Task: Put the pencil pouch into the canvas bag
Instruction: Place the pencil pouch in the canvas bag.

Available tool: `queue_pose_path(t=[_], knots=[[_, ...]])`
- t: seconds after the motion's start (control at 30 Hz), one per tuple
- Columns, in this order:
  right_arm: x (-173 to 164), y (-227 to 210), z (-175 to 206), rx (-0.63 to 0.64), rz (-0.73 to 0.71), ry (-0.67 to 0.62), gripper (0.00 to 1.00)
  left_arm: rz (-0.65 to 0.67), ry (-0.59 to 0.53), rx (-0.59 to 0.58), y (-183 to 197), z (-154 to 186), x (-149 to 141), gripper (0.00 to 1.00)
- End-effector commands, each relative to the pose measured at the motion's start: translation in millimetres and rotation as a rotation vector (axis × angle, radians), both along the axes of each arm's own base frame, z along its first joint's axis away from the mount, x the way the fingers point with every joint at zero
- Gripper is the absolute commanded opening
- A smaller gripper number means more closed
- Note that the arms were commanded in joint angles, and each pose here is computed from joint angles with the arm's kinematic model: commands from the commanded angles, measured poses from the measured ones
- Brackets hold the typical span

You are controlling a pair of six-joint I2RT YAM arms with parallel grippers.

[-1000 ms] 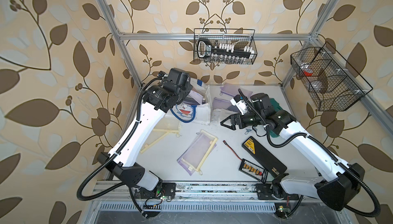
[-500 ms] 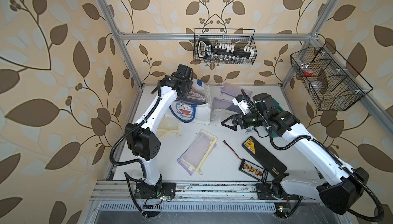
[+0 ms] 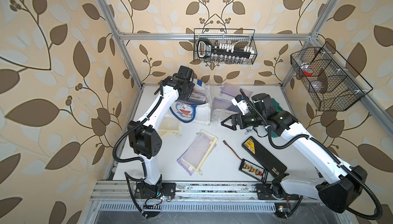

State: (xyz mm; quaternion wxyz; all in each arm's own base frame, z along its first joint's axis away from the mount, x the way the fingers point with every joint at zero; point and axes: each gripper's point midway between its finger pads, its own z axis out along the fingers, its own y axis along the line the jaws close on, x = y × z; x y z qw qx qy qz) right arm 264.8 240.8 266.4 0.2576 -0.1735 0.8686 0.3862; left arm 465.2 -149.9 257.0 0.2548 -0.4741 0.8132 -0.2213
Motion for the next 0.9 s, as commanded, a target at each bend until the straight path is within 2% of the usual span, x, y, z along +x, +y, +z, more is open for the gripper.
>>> queue_pose_path(t=[0.0,0.1,0.2,0.43,0.53,0.63,0.7,0.77,0.87], knots=[[-1.5,-1.5,-7.6,-0.002,0.001,0.018,1.0,-0.047,-0.015,0.03,2.6,11.3,-8.6,0.32],[-1.8,-1.8,-7.3,0.0,0.0,0.016,1.0,-0.085,-0.045,0.058,4.8,22.4,-13.0,0.48],[-0.9,-2.5,-7.2,0.001,-0.003,0.016,1.0,-0.106,-0.045,0.084,10.4,30.3,-24.2,0.57],[-0.8,-2.4,-6.4,0.005,-0.004,0.012,1.0,-0.181,-0.041,0.123,22.3,40.9,-67.6,0.56],[-0.9,-5.7,-9.1,-0.01,-0.015,0.013,1.0,-0.284,-0.09,0.138,28.4,51.0,-88.7,0.56],[-2.6,-8.1,-12.1,-0.024,-0.014,0.015,1.0,-0.351,-0.098,0.168,53.2,52.7,-120.4,0.57],[-2.7,-8.6,-13.0,-0.025,-0.014,0.014,1.0,-0.327,-0.082,0.2,79.7,45.4,-141.8,0.58],[-2.8,-8.0,-14.8,-0.021,-0.012,0.019,1.0,-0.282,-0.082,0.167,102.2,33.7,-155.6,0.65],[-1.8,-5.3,-17.5,-0.01,-0.009,0.032,1.0,-0.214,-0.06,0.111,125.1,11.6,-168.6,0.69]])
